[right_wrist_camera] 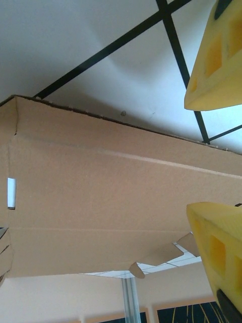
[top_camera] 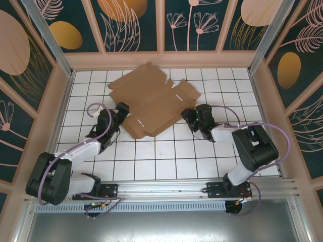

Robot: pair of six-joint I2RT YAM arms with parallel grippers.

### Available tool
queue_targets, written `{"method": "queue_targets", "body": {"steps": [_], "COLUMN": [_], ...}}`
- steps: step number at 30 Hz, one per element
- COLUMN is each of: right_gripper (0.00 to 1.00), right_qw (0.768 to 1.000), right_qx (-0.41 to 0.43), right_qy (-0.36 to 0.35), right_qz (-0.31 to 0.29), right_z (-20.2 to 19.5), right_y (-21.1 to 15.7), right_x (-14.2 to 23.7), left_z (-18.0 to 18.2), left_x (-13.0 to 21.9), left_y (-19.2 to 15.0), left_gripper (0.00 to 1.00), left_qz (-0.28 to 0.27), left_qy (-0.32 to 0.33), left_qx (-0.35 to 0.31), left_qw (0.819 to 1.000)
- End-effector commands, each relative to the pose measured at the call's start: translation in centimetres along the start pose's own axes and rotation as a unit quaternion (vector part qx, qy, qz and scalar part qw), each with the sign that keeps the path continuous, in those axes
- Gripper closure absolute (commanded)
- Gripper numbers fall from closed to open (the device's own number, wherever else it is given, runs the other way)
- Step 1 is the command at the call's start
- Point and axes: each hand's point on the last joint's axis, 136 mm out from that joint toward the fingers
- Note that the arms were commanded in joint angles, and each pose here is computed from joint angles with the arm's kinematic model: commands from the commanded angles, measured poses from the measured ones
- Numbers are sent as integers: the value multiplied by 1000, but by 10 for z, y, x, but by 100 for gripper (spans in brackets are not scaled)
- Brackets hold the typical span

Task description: Fold the paper box

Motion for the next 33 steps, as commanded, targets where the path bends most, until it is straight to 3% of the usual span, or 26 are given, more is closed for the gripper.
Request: {"method": "queue_targets", "body": {"steps": [1,10,16,19,25,28,33], "right_gripper": [49,52,75,99,100,100,100], "right_qw": [1000,999,999,999,996,985,958], "right_qx": [-12,-14,1,15,56,92,172], "right_qy": [14,38,32,7,-7,36,47], "right_qz": [-8,21,28,36,66,141,226], "right_z": [3,15,12,1,-4,2,-2], "right_y": [3,-2,1,7,20,14,4], "right_x": [-3,-32,-44,-51,-50,-48,-45], "left_z": [-19,-28,-27,-29,-32,-42,-51], "left_x": [-2,-11,-9,-8,-8,-12,-27], "left_y": [11,3,2,3,11,11,5], "left_gripper": [1,1,1,1,1,1,1], "left_qz": [-10,13,14,15,-1,8,34], "left_qy": [12,2,0,-3,13,13,21], "left_qx": [-109,-130,-132,-139,-186,-222,-255], "left_qw": [994,991,991,990,983,975,966]}}
Point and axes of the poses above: each hand's point on the last joint's axis, 136 mm out from that joint toward the fingers, its own x axis back along the fingers, its own z axis along the line the jaws close on, y = z × x, and after that the axes turned 8 degrees about x, right-handed
